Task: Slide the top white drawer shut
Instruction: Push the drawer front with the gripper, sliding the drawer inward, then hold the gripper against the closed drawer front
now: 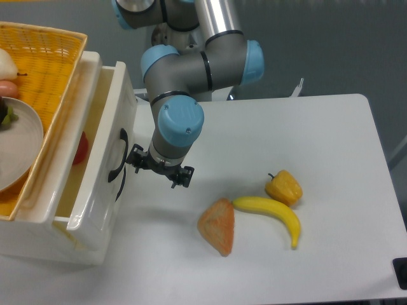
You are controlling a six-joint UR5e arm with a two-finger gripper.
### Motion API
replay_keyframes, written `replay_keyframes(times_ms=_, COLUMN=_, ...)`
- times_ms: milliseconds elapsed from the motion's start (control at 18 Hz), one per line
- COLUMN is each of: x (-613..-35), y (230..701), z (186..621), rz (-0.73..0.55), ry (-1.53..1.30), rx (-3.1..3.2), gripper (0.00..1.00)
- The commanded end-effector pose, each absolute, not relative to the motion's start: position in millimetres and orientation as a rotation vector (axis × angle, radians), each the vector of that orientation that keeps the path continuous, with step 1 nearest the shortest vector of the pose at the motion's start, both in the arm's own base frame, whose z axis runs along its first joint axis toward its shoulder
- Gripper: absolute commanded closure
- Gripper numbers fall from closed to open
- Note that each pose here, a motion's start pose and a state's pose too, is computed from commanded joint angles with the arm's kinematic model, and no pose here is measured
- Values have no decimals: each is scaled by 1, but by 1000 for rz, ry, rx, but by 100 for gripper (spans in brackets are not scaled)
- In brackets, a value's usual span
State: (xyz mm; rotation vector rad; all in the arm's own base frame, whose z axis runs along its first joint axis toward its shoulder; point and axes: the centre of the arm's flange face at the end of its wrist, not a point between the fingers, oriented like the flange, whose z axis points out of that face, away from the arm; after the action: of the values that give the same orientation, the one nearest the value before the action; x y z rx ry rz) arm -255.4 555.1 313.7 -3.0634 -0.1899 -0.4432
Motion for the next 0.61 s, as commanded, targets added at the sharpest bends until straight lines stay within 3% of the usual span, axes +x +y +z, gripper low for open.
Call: replay_keyframes(times_ms=611, x=-241, y=564, z=317, rz=-427, ry=-137, rx=-3065, gripper=0)
